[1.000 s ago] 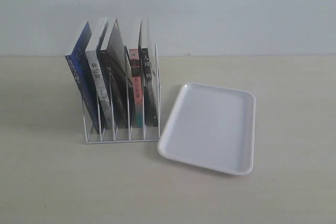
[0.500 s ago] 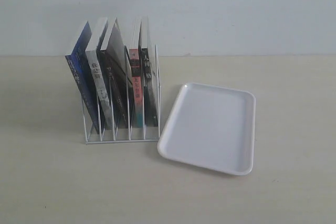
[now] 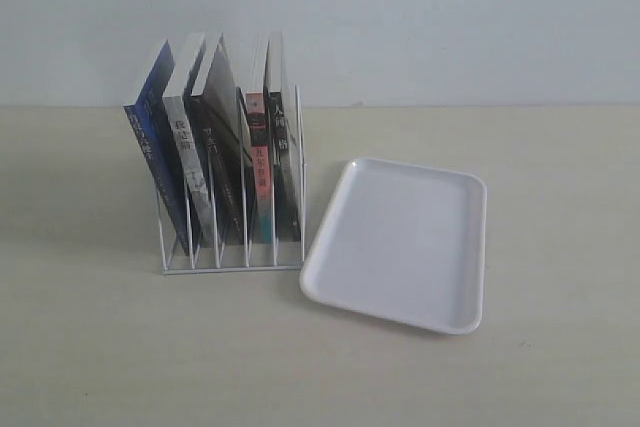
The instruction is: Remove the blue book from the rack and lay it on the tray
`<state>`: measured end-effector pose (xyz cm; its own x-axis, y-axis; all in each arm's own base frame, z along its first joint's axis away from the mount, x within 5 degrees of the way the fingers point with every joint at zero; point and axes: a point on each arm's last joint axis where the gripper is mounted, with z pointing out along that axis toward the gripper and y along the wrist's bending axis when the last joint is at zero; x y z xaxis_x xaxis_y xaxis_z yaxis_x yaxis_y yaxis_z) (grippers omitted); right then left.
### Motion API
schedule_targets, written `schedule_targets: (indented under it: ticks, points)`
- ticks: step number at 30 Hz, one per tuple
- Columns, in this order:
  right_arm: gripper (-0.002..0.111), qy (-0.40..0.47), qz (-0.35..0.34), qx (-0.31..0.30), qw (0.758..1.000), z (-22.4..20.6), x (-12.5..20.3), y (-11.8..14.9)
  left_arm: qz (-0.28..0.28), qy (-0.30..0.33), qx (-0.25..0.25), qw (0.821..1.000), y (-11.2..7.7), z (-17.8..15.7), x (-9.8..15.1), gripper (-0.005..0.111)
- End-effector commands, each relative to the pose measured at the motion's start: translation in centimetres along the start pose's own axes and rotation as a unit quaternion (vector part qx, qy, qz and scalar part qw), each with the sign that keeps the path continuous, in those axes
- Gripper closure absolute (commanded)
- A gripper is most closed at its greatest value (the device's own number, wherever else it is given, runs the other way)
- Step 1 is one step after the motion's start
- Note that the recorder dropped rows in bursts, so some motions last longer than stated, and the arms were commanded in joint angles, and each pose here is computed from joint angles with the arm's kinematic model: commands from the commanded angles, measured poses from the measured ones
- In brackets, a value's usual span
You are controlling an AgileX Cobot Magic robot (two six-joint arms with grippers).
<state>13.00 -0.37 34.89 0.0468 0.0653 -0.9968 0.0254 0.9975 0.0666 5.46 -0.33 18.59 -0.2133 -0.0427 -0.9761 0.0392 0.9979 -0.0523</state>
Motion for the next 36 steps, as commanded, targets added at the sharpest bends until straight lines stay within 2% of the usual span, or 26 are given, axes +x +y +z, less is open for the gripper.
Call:
schedule_targets:
  ticks: [1,7,11,13,18,22,25,29,33,36]
  points:
    - [0.107,-0.028,0.036,-0.001,0.999,0.0,-0.8,0.0,-0.002,-0.004,0.0,1.0,0.0,0.0,-0.1,0.103]
    - [0.107,-0.01,0.086,-0.006,0.996,1.4,-0.1,0.1,-0.002,-0.004,0.0,1.0,0.0,0.0,-0.1,0.103]
    - [0.107,0.031,0.116,-0.049,0.992,3.4,1.3,1.6,-0.002,-0.004,0.0,1.0,0.0,0.0,-0.1,0.103]
    - [0.107,0.042,0.109,-0.095,0.989,4.5,2.0,3.4,-0.002,-0.004,0.0,1.0,0.0,0.0,-0.1,0.103]
    - [0.107,0.054,0.023,-0.243,0.968,6.6,2.7,9.7,-0.002,-0.004,0.0,1.0,0.0,0.0,-0.1,0.103]
    - [0.107,0.149,-0.048,-0.289,0.945,8.3,1.6,14.8,-0.002,-0.004,0.0,1.0,0.0,0.0,-0.1,0.103]
    - [0.107,0.232,-0.094,-0.281,0.927,9.9,0.1,17.8,-0.002,-0.004,0.0,1.0,0.0,0.0,-0.1,0.103]
    - [0.109,0.298,-0.145,-0.256,0.908,11.5,-2.4,20.9,-0.002,-0.004,0.0,1.0,0.0,0.0,-0.1,0.103]
    - [0.109,0.357,-0.146,-0.217,0.897,13.3,-4.2,23.0,-0.002,-0.004,0.0,1.0,0.0,0.0,-0.1,0.103]
    - [0.109,0.406,-0.143,-0.181,0.884,14.9,-3.9,24.3,-0.002,-0.004,0.0,1.0,0.0,0.0,-0.1,0.103]
